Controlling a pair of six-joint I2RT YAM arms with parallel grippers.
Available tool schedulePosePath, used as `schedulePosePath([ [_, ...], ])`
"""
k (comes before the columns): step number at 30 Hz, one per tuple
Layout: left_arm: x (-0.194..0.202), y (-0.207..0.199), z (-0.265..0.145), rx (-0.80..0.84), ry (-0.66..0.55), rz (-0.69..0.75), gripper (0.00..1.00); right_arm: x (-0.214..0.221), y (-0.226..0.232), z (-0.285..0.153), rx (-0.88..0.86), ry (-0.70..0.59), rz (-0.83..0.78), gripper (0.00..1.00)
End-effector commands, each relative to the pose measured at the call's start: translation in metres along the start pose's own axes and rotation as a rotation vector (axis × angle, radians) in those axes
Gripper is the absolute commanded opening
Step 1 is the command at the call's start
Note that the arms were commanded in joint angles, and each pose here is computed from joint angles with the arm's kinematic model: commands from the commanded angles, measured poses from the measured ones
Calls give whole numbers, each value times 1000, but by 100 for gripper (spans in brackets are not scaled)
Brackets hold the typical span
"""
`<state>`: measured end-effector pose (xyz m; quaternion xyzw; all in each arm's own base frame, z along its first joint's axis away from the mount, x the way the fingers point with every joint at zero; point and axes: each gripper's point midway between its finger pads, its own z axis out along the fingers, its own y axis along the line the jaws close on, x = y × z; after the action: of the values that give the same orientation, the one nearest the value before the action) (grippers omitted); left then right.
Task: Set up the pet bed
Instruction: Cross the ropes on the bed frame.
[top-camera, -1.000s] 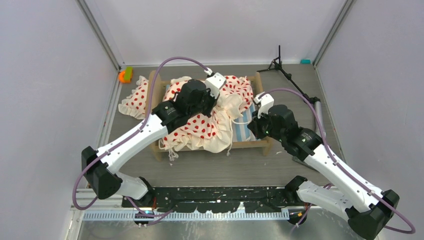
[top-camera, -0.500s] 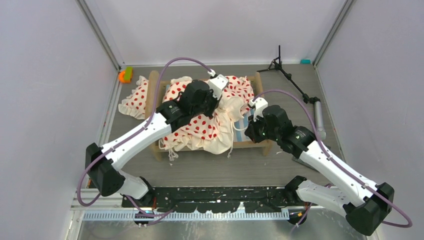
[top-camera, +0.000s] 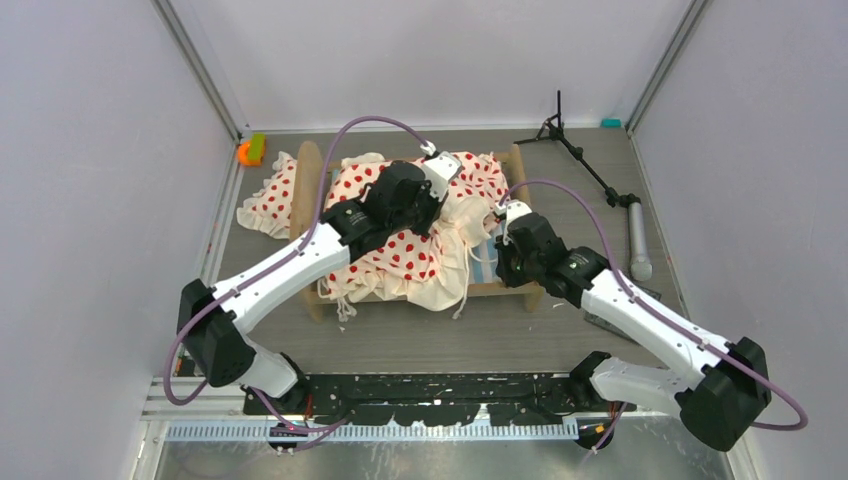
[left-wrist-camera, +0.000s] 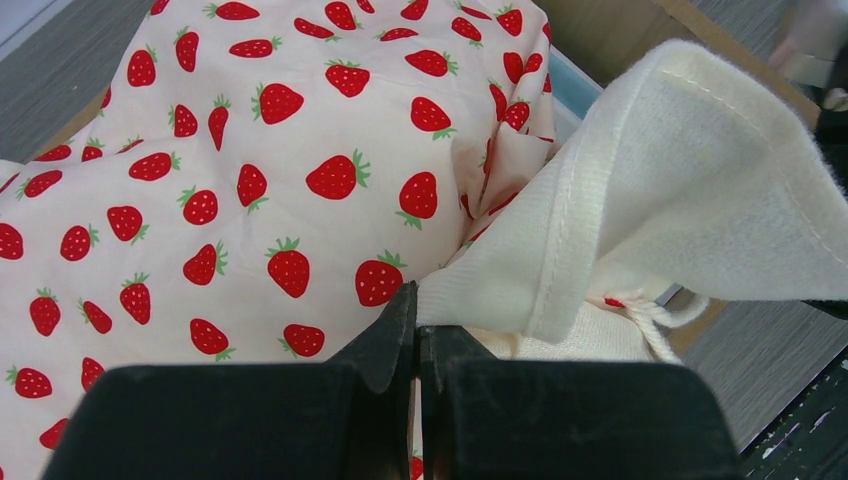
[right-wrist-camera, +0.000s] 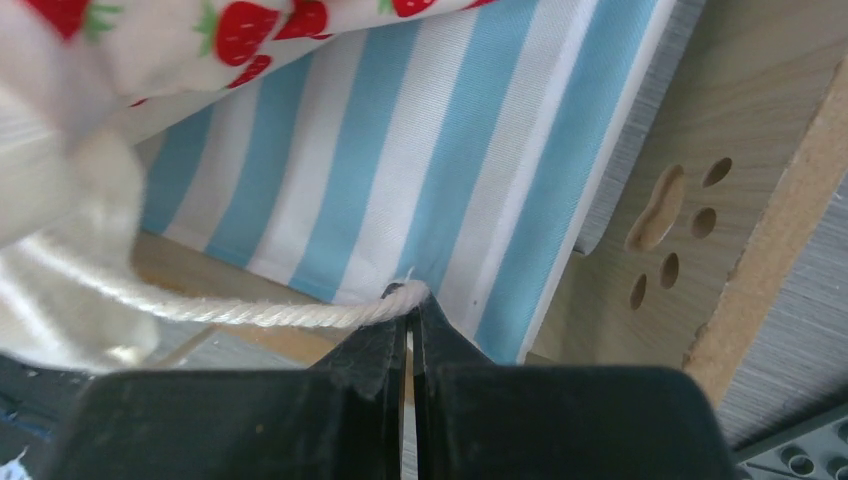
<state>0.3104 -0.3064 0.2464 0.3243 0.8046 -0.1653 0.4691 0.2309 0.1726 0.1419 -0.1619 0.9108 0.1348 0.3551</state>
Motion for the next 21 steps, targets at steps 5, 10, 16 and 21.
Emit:
schedulePosePath([
  [5, -24, 0, 1, 5, -68, -12, 0, -18, -25, 19, 181, -79, 100, 3],
  [10, -25, 2, 1, -3, -70, -10, 0, -26, -19, 31, 173, -79, 136, 4],
  [16, -24, 3, 0, -6, -69, -4, 0, -22, -4, 32, 97, -11, 110, 4],
  [21, -23, 3, -1, -7, -66, -1, 0, -16, 17, 10, -28, 68, 54, 8],
])
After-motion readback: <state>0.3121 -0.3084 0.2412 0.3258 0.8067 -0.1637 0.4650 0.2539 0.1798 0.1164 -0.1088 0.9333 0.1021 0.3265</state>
